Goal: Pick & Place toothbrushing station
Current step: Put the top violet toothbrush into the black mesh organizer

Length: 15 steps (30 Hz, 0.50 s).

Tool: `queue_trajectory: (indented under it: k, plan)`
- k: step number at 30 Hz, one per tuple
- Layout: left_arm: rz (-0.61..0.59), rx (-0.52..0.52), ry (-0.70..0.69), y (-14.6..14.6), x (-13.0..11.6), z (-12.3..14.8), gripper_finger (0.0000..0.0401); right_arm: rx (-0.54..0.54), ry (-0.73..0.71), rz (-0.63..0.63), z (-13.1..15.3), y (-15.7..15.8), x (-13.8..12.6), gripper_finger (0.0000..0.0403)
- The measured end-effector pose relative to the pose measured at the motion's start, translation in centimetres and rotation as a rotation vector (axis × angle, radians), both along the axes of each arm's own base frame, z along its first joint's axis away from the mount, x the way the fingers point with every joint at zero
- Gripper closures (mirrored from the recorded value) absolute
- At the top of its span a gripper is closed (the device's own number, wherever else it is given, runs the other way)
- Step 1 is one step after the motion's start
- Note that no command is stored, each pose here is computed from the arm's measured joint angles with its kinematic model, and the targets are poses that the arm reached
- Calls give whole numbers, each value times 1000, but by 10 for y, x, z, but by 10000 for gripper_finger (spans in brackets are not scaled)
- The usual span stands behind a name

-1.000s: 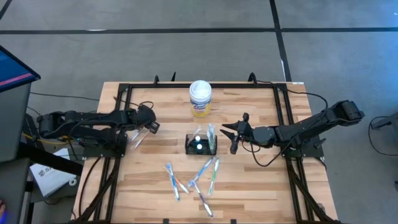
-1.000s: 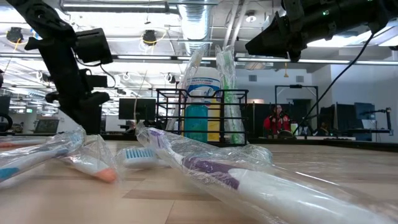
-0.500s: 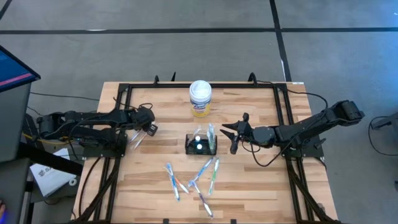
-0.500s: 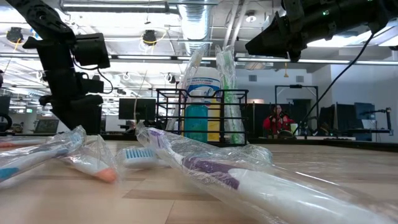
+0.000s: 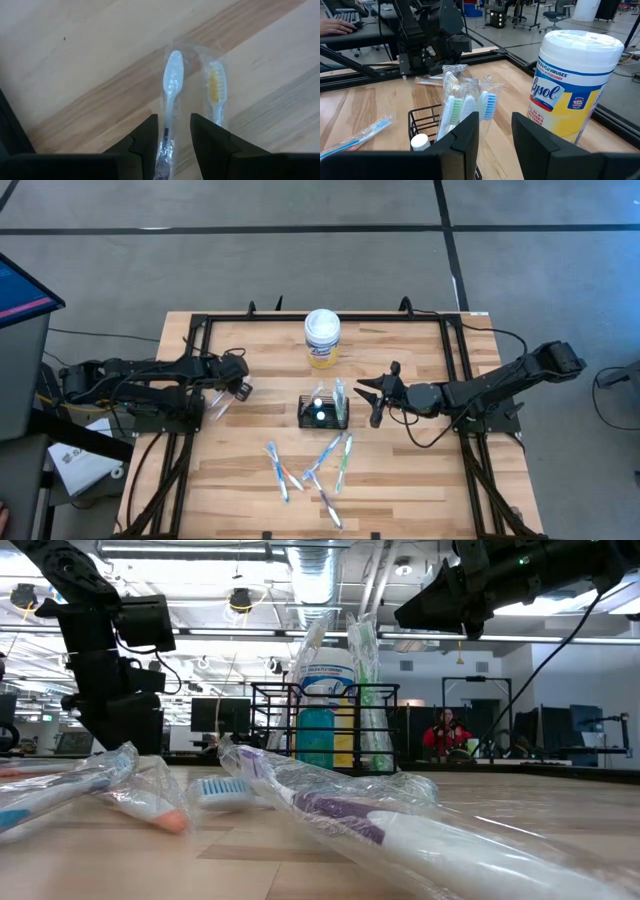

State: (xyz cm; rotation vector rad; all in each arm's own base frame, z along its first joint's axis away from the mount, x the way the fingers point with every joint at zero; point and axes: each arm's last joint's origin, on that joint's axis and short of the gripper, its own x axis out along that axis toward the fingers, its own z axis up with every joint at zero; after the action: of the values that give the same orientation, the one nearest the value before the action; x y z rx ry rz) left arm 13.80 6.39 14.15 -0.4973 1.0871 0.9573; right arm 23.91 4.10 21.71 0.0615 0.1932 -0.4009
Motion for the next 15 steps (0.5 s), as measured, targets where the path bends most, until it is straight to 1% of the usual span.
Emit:
queue_trajectory:
  k: [5, 9, 12, 15]
  plan:
    - [-1, -5, 5, 0, 0, -1, 301, 0, 0, 0, 0, 0, 0, 296]
    - [-1, -10, 13, 0, -1, -1, 321, 0, 0, 0, 0, 0, 0, 296]
    - [-1, -11, 15, 0, -1, -1, 349, 0, 0, 0, 0, 0, 0, 296]
    - [-1, -12, 16, 0, -1, -1, 387, 0, 0, 0, 0, 0, 0, 296]
